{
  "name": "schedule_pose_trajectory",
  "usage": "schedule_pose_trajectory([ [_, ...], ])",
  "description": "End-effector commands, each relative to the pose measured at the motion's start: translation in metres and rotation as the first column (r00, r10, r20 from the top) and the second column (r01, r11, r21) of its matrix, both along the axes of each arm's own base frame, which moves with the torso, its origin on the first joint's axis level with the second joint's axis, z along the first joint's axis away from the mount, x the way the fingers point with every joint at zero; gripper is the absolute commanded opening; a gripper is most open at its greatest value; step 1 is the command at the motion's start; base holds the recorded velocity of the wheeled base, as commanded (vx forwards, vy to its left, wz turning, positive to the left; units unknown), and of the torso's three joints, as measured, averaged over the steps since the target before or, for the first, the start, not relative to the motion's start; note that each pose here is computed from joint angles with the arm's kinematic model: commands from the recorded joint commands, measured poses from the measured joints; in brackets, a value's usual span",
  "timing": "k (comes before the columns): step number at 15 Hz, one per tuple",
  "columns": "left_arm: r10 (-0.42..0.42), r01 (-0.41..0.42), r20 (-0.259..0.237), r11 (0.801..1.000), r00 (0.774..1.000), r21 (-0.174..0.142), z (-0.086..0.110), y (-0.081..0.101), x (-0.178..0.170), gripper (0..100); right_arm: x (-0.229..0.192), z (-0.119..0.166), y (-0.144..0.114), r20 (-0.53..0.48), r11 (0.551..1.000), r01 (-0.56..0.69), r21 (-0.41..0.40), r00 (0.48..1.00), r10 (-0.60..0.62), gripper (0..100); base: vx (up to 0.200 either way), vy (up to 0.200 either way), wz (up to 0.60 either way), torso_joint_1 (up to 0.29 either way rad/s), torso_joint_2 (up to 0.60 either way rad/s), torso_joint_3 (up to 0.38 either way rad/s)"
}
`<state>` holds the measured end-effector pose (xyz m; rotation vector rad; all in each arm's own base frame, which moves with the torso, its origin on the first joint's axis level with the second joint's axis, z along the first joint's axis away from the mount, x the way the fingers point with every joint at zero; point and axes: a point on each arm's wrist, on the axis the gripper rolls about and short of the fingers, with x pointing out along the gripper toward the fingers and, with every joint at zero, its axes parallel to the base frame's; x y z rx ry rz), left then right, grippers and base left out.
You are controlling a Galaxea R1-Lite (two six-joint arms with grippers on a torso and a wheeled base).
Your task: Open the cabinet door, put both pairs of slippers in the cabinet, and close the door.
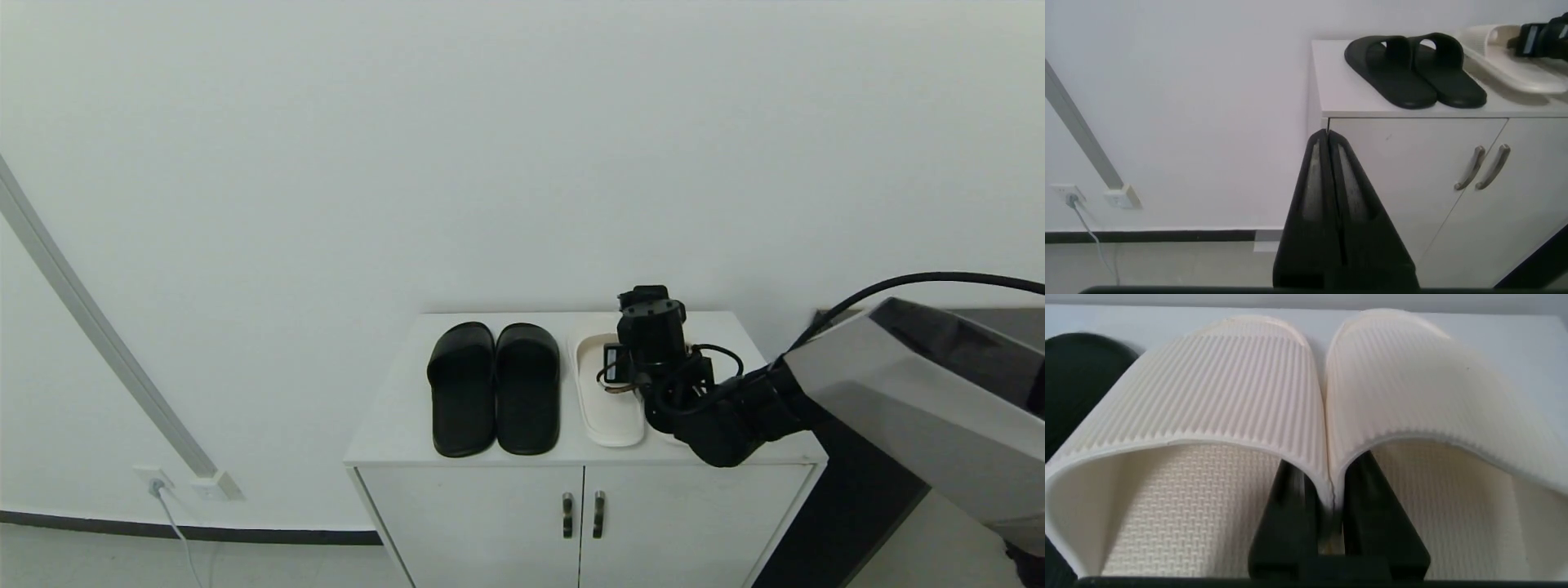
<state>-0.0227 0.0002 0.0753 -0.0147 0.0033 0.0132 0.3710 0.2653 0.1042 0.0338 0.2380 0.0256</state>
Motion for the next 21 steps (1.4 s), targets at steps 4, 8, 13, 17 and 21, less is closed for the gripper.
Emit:
schedule_pose_trajectory([
  [4, 0.001, -0.001, 0.000, 1.000, 1.000, -0.001, 0.000, 0.000, 0.000, 0, -0.115, 0.066, -0.053, 0.122, 0.934, -0.355, -0.048, 0.926, 0.358, 0, 0.000, 0.000, 0.00, 0.000, 0.00, 0.000],
  [8, 0.001, -0.001, 0.000, 1.000, 1.000, -0.001, 0.000, 0.000, 0.000, 0, -0.184, 0.067, -0.098, 0.094, 0.724, -0.690, -0.023, 0.719, 0.688, 0, 0.000, 0.000, 0.00, 0.000, 0.00, 0.000],
  [13, 0.001, -0.001, 0.000, 1.000, 1.000, 0.001, 0.000, 0.000, 0.000, 0, -0.192, 0.056, -0.103, 0.018, 0.628, -0.778, 0.011, 0.628, 0.778, 0, 0.000, 0.000, 0.00, 0.000, 0.00, 0.000],
  [17, 0.001, -0.001, 0.000, 1.000, 1.000, 0.002, 0.000, 0.000, 0.000, 0, -0.189, 0.050, -0.100, -0.002, 0.627, -0.779, 0.015, 0.627, 0.779, 0, -0.100, 0.000, 0.00, 0.005, 0.00, 0.002],
  [21, 0.001, -0.001, 0.000, 1.000, 1.000, 0.001, 0.000, 0.000, 0.000, 0, -0.188, 0.049, -0.101, -0.005, 0.634, -0.773, 0.011, 0.634, 0.773, 0, -0.200, 0.000, 0.00, 0.002, 0.00, 0.004],
])
